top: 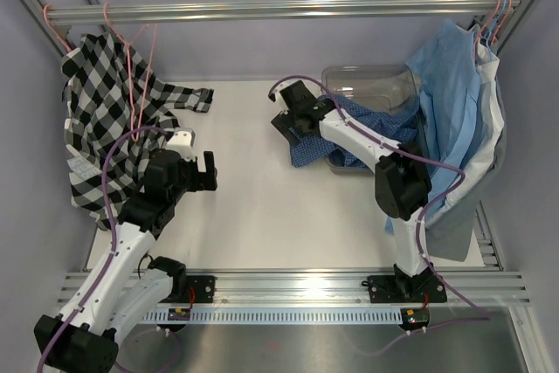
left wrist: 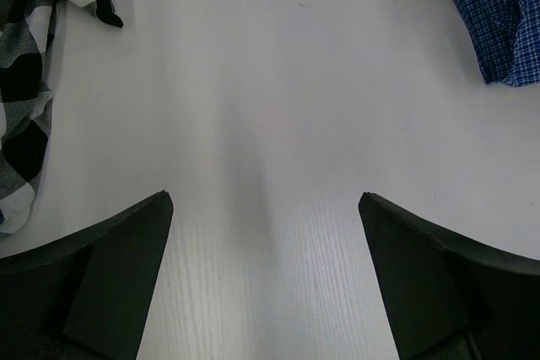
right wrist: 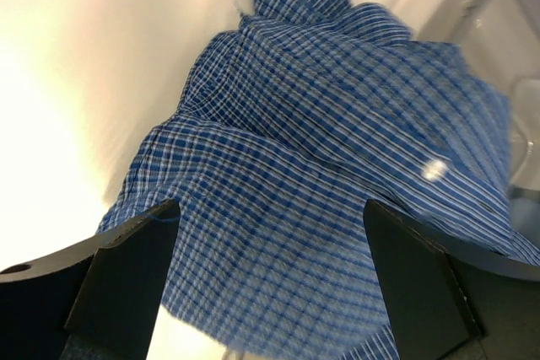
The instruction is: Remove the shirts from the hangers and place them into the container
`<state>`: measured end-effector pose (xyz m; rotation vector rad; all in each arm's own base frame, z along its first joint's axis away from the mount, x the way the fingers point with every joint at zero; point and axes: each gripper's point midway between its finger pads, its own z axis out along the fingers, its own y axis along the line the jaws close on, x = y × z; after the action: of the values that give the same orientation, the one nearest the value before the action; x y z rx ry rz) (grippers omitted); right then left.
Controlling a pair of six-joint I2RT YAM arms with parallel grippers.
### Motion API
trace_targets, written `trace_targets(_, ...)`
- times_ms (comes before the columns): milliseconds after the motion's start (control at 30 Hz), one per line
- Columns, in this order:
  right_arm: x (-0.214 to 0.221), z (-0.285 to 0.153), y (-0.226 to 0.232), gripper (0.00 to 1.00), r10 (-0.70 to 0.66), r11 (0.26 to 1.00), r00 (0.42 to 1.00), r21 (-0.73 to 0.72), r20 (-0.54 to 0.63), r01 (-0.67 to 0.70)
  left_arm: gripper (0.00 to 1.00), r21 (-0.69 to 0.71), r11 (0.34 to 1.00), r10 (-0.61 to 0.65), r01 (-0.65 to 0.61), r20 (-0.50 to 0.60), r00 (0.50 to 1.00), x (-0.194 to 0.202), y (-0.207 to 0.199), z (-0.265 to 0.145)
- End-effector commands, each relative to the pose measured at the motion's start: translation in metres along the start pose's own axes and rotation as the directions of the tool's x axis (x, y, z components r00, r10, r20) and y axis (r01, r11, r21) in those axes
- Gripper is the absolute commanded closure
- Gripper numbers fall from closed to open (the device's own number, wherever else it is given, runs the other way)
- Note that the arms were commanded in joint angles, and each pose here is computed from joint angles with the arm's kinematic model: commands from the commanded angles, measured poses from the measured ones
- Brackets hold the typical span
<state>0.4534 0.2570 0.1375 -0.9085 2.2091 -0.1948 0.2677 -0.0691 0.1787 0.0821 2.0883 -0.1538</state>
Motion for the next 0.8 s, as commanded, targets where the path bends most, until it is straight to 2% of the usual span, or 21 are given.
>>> trace_targets(0, -0.023, 0.009, -0.002, 0.0, -0.061, 0.998, 0.996, 0.025, 0.061, 0.06, 0.01, -0.003, 1.0, 0.0, 0.0, 0.057, 0.998, -0.015, -0.001, 0.002)
trace_targets(300, 0.005, 0.072, 0.015, 0.01, -0.115, 0.993, 0.992, 0.034, -0.043, 0.116, 0.01, -0.003, 1.0, 0.0, 0.0, 0.057, 0.998, -0.014, -0.001, 0.001)
trace_targets(533, 0.024, 0.094, 0.016, 0.2, -0.136, 0.988, 0.986, 0.063, -0.096, 0.143, 0.01, -0.003, 1.0, -0.001, 0.001, 0.064, 0.998, -0.013, 0.0, -0.001)
trace_targets(667, 0.029, 0.099, 0.023, 0.24, -0.139, 0.99, 0.984, 0.021, -0.114, 0.143, 0.01, -0.001, 1.0, 0.0, 0.0, 0.06, 0.998, -0.013, -0.001, 0.0)
trace_targets(733, 0.039, 0.103, 0.028, 0.31, -0.137, 0.99, 0.98, -0.002, -0.146, 0.138, 0.01, 0.0, 1.0, 0.001, -0.001, 0.058, 0.998, -0.013, -0.001, 0.0)
trace_targets(767, 0.042, 0.104, 0.029, 0.4, -0.132, 0.991, 0.98, -0.006, -0.152, 0.132, 0.01, -0.001, 1.0, 0.0, 0.0, 0.059, 0.998, -0.013, -0.001, 0.0)
